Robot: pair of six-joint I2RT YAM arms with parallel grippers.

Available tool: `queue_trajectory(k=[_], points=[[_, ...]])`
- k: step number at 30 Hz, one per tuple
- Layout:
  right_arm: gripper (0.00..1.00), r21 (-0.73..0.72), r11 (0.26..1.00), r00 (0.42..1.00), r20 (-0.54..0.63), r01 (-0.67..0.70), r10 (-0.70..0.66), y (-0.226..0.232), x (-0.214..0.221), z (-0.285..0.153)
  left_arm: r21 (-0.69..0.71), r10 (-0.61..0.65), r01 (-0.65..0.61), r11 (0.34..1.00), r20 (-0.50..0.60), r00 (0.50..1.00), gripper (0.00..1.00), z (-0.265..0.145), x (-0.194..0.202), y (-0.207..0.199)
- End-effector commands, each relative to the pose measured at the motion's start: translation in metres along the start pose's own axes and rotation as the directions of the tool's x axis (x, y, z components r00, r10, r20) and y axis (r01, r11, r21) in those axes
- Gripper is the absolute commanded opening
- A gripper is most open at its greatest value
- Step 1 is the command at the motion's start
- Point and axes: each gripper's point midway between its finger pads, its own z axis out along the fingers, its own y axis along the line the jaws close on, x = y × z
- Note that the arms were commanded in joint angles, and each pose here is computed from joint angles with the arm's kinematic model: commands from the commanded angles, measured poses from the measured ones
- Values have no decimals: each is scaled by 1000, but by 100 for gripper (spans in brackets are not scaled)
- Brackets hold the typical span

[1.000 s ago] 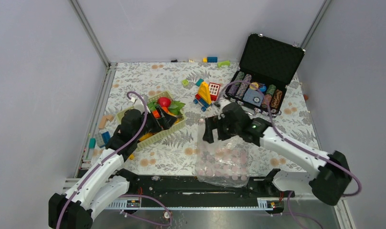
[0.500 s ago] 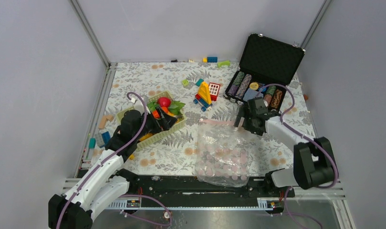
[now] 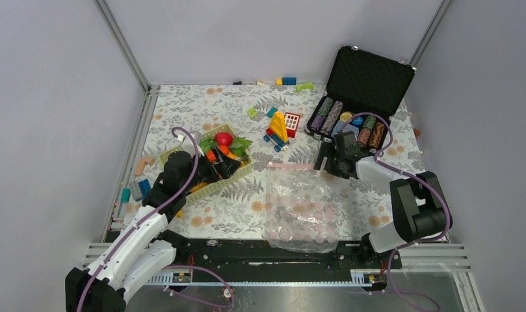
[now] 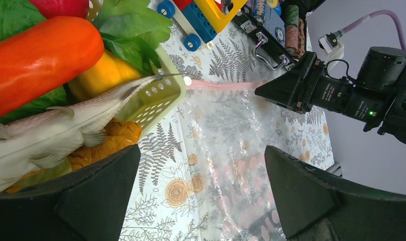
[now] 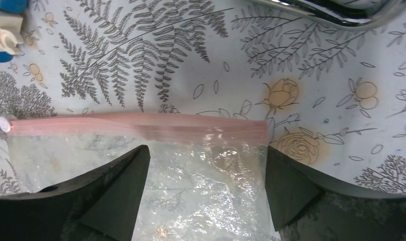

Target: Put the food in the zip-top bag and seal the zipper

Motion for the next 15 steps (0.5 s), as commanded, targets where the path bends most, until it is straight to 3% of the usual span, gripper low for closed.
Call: queue_trajectory(k=[1, 6, 15], points=[[85, -88, 996, 1000, -12, 27, -28, 11, 6, 1, 38, -3, 3, 999, 7, 1000, 99, 0, -2, -8], [71, -69, 997, 999, -41, 32, -35, 6, 14, 5, 39, -5, 4, 999, 7, 1000, 99, -1, -2, -8], [10, -80, 994, 994, -69, 75, -81, 12, 23, 11, 44, 0, 0, 999, 14, 1000, 99, -2, -1, -8]])
